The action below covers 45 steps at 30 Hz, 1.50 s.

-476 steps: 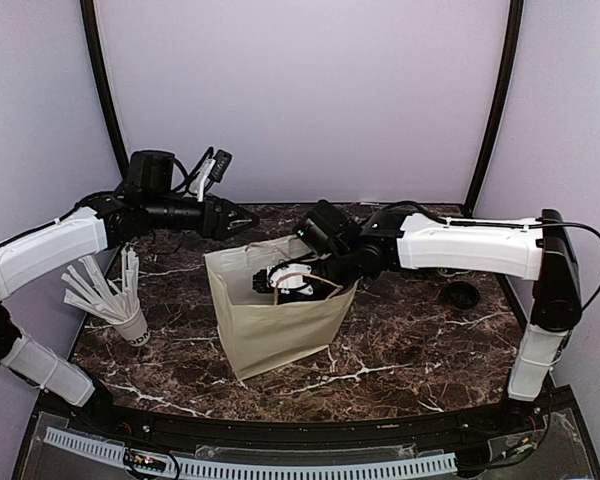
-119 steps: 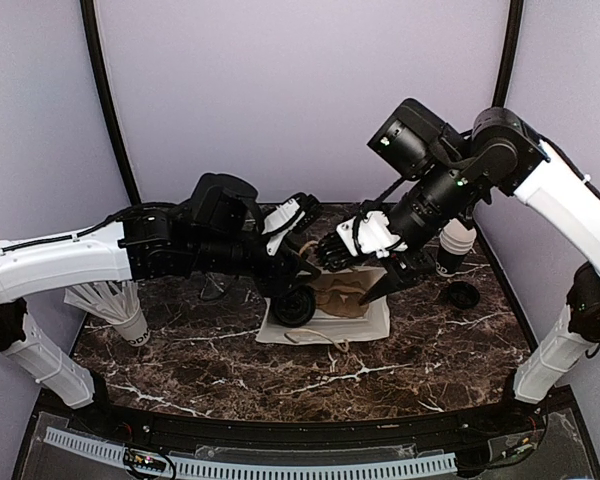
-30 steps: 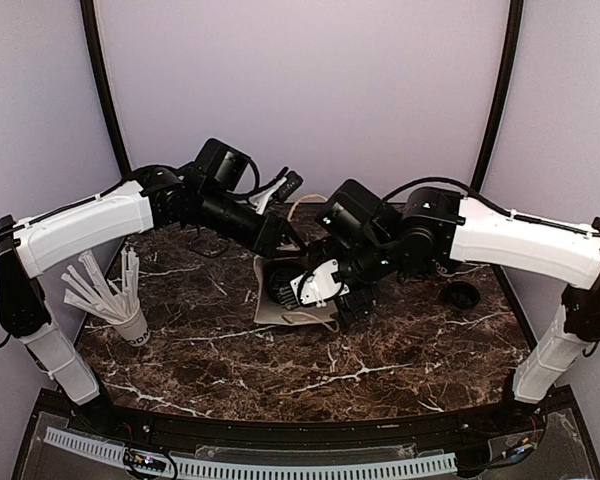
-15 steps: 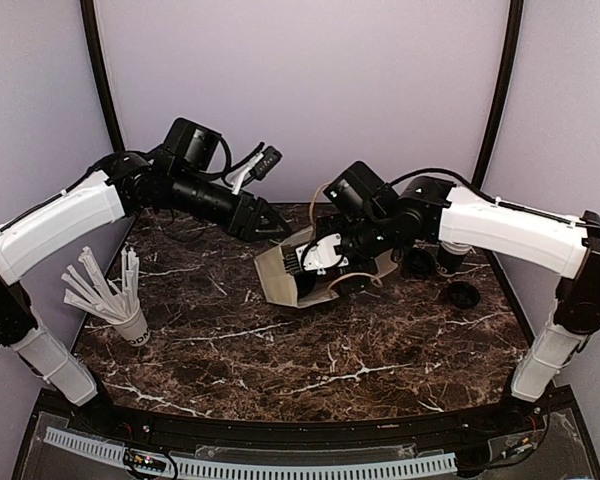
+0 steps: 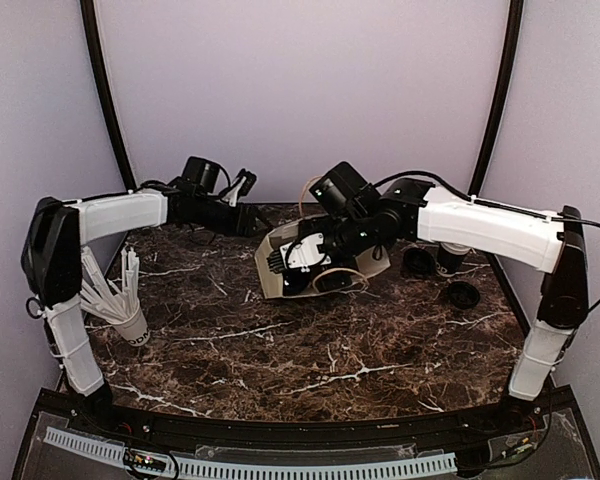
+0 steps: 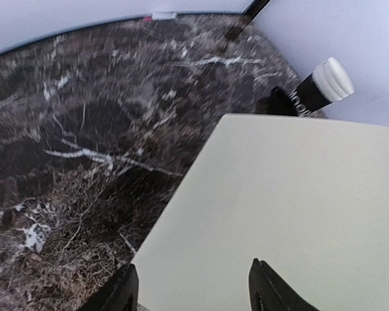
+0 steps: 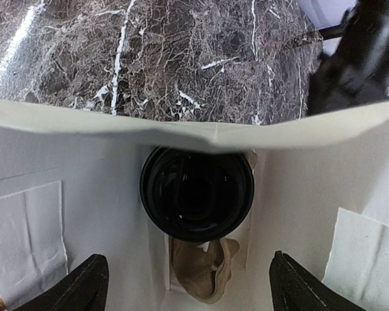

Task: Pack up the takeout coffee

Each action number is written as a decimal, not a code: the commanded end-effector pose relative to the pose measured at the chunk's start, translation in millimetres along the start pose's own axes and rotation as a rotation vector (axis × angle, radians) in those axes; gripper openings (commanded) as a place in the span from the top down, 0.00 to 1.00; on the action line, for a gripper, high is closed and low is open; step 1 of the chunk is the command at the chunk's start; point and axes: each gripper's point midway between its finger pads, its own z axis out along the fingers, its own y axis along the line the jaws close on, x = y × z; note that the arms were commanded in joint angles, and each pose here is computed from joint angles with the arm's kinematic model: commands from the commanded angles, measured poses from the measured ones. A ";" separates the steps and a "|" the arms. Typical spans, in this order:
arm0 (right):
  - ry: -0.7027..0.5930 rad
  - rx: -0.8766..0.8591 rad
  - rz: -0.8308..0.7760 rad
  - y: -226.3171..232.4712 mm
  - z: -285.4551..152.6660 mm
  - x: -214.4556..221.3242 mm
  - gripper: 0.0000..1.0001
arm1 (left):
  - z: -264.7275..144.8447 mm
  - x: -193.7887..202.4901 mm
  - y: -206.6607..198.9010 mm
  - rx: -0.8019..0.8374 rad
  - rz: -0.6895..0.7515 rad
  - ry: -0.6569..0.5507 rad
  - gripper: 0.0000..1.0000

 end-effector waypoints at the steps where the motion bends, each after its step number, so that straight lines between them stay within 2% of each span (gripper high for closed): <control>1: -0.102 0.029 0.033 -18.6 8.4 -16.4 0.13 | 45.0 -7.8 14.9 0.044 -0.034 -0.007 0.39; 7: -0.112 0.008 0.073 -21.8 34.0 -1.2 0.13 | 83.6 1.0 21.7 0.132 -0.065 0.041 0.46; 11: -0.094 0.022 0.089 -26.6 50.3 10.5 0.06 | 98.3 9.9 25.6 0.165 -0.081 0.066 0.48; 16: -0.086 0.009 0.101 -27.1 68.7 21.9 0.03 | 109.0 18.2 31.4 0.172 -0.089 0.081 0.48; 28: -0.076 0.033 0.126 -37.3 102.1 32.3 0.01 | 120.2 23.9 29.8 0.227 -0.107 0.105 0.51; 34: -0.029 0.030 0.153 -38.3 115.8 40.4 0.01 | 118.1 20.7 25.7 0.243 -0.103 0.106 0.53; 40: -0.005 0.033 0.172 -41.0 116.0 43.0 0.06 | 115.7 15.9 20.5 0.264 -0.110 0.102 0.54; 45: 0.041 -0.020 0.159 -27.6 118.7 51.5 0.01 | 111.5 11.0 11.3 0.313 -0.116 0.094 0.56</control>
